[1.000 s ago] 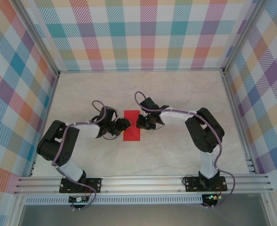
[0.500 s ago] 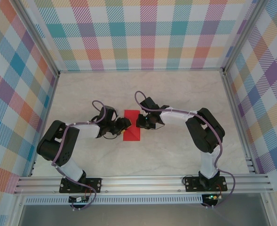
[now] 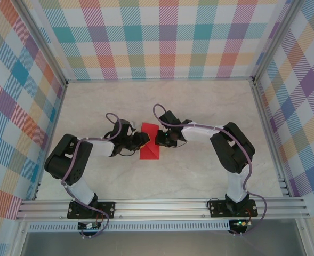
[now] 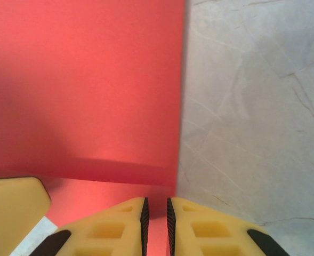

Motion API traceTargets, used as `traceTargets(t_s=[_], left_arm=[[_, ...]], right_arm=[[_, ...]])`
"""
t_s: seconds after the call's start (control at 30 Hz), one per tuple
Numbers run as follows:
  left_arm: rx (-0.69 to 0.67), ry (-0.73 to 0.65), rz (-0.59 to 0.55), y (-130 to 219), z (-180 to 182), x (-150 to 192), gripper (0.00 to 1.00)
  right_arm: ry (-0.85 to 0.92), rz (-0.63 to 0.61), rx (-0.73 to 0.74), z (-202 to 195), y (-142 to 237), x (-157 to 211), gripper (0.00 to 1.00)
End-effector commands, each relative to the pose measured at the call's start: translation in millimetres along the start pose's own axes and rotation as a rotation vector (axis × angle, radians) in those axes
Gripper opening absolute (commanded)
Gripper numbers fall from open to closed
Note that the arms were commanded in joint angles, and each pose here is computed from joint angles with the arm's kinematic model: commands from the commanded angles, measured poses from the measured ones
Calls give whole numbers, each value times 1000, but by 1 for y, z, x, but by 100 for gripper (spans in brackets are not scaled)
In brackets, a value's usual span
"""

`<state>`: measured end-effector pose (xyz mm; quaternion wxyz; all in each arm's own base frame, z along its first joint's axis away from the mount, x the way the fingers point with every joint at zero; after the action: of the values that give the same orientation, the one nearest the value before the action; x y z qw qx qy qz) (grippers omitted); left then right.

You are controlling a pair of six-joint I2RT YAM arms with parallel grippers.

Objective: Fold a paper plane with a square sheet of paper (pick it up from the middle)
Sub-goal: Turn over the paper at the center of the table.

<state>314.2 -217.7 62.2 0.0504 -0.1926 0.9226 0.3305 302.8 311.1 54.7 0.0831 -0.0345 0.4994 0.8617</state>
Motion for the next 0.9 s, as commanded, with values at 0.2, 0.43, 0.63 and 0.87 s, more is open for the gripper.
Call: traceTargets(t_s=[0.2,0.43,0.63,0.87], left_arm=[[-8,-109,-1,-4,1,6,13],[-136,-189,-33,19,-5,-3,4],[-380,-306,-50,58,-18,-12,4],[-677,-454,-71,101,-34,-27,5]], right_arm=[[-41,-97,-22,-2,33,-10,23],[-52,-237,66,-23,74,-17,49],[-73,-325,162,-44,105,-16,73],[-108,-390,237,-69,126,-8,87]])
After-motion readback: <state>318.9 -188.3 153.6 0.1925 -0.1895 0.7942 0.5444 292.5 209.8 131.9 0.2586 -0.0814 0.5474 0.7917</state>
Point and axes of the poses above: each hand's point on the last joint's axis, 136 mm out from that joint toward the fingers, its own y axis back along the fingers, its own z axis along the line the jaws close on, x = y × z, the point moved 3 cm from there along y, back along the fingers, and after that the axes turned 5 degrees about -y, right-handed, at the moved point
